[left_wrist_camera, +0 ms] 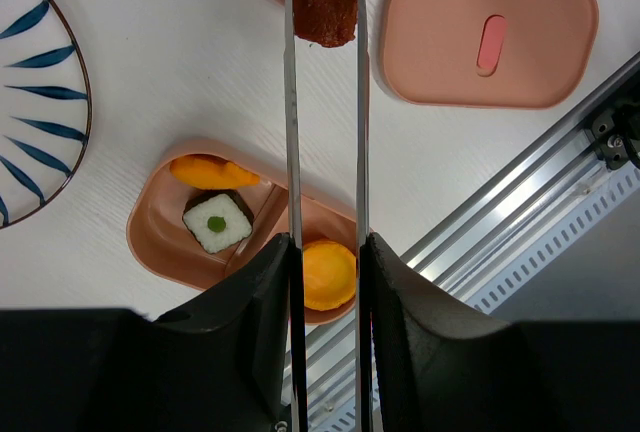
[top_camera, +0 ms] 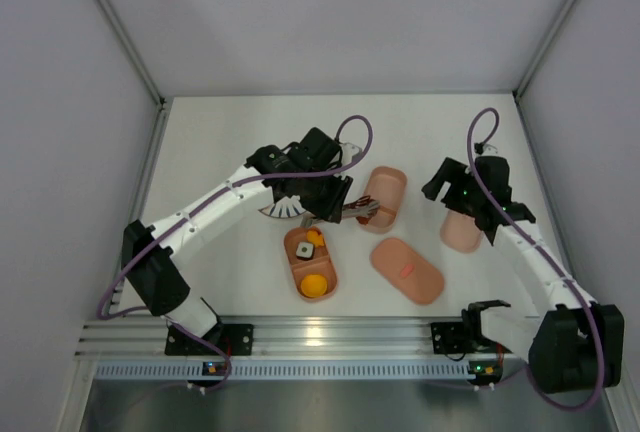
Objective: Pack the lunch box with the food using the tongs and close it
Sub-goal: Place the fake food in the packing box.
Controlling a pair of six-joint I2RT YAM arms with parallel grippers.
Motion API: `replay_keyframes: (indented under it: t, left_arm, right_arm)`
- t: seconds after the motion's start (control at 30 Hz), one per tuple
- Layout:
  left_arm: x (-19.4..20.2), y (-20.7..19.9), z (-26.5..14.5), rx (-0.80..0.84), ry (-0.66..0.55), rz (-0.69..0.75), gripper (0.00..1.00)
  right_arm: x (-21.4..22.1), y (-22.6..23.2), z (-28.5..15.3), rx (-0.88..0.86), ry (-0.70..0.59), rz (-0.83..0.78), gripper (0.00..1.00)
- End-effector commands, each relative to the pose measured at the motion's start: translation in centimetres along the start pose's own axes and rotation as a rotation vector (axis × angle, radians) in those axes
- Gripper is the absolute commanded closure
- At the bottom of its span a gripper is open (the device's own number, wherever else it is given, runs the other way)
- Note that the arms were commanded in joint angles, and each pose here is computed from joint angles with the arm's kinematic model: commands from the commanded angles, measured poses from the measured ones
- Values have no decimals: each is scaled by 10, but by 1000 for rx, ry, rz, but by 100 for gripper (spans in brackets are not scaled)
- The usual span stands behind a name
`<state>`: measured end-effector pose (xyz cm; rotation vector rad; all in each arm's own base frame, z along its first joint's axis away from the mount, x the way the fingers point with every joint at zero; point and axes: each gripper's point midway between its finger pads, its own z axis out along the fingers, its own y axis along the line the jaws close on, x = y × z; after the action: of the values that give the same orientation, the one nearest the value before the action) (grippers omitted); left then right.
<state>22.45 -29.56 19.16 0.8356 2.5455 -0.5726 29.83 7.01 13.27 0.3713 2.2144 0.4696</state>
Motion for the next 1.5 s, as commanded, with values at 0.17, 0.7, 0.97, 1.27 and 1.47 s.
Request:
replay_keyframes:
  t: [0.17, 0.7, 0.97, 1.27, 1.47]
  left_arm:
    - [-18, -6, -12, 12, -71, 33, 82]
    - [-14, -4, -19, 1, -80, 38, 82]
    - [-12, -4, -21, 2, -83, 37, 82]
    - [-13, -4, -23, -1, -88, 40, 82]
    - [-10, -2, -22, -7, -78, 42, 82]
  right_arm:
    - [-41, -16, 37, 188, -6, 7, 54]
    - [-10, 0, 106, 305, 158, -117, 83]
    - [-9, 15, 134, 277, 207, -139, 83]
    - [-18, 36, 155, 229, 235, -169, 82]
    - [-25, 49, 170, 217, 258, -202, 82]
